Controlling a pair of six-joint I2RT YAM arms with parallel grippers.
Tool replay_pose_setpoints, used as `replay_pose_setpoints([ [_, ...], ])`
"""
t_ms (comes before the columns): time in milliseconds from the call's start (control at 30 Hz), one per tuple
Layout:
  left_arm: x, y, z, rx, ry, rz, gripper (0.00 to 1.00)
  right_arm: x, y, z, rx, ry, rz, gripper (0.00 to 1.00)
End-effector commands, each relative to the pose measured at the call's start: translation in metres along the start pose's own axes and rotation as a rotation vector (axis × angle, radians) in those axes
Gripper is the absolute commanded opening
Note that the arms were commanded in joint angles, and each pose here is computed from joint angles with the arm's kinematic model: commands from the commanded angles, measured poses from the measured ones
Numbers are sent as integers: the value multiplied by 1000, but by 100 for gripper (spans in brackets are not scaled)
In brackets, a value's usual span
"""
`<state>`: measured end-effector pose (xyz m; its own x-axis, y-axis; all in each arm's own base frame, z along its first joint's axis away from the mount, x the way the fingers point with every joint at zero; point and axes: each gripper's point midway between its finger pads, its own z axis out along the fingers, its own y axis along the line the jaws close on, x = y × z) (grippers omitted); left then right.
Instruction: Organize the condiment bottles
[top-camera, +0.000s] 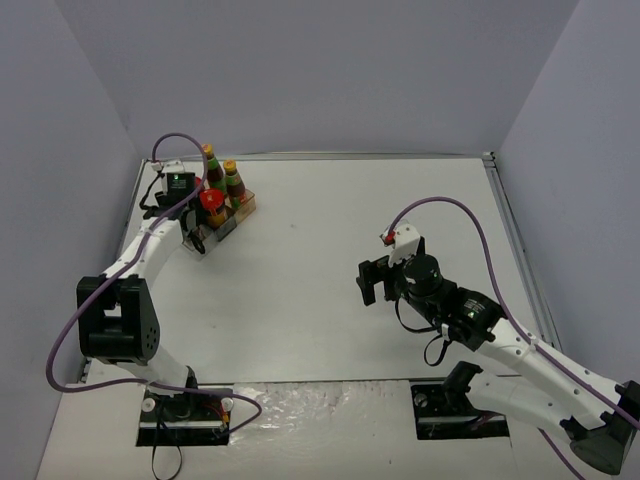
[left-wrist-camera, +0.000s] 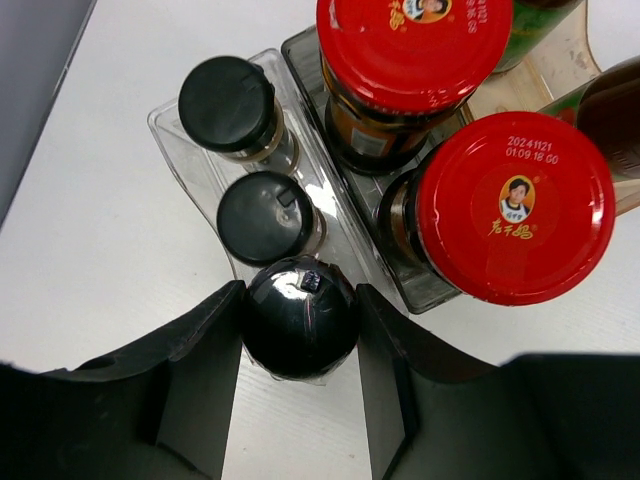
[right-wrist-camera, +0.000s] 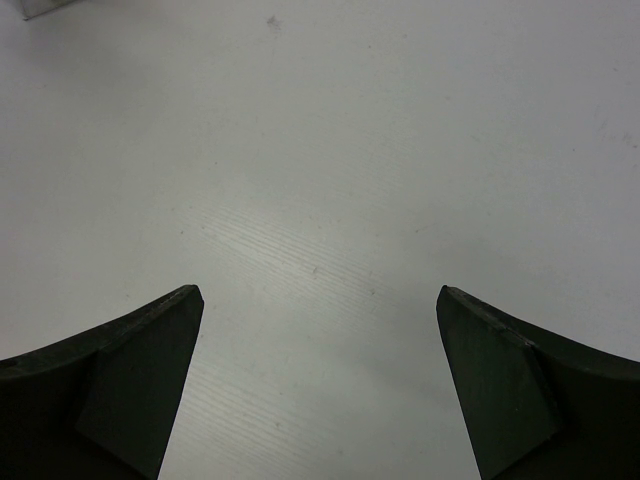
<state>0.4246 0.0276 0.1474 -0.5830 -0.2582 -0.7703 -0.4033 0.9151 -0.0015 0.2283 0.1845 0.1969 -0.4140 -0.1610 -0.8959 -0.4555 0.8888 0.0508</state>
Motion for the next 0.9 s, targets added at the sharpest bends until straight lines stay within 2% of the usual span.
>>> replay_pose_setpoints([
  [0, -26, -5, -4, 21, -107, -87, 0, -23, 2, 0, -7, -61, 12, 100],
  [100, -19, -6, 1, 22, -94, -85, 2, -22, 3, 0, -9, -59, 13, 100],
  [267, -7, -10, 7, 11, -76, -70, 17, -21, 2, 0, -5, -57, 14, 100],
  [400, -3, -8, 6, -2, -75, -80, 37, -20, 1, 0, -4, -60, 17, 100],
  [500, -1, -6, 3, -6, -78, -92, 60, -22, 2, -1, -9, -63, 21, 100],
  [600, -1, -7, -1, 1, -76, -92, 74, -28, 3, -4, -16, -77, 25, 100],
  [733, -2, -10, -11, 15, -67, -84, 89, -37, 3, -9, -18, -105, 41, 100],
  [867, -15, -10, -44, 58, -99, -77, 95, -55, -3, -23, 2, -169, 69, 100],
])
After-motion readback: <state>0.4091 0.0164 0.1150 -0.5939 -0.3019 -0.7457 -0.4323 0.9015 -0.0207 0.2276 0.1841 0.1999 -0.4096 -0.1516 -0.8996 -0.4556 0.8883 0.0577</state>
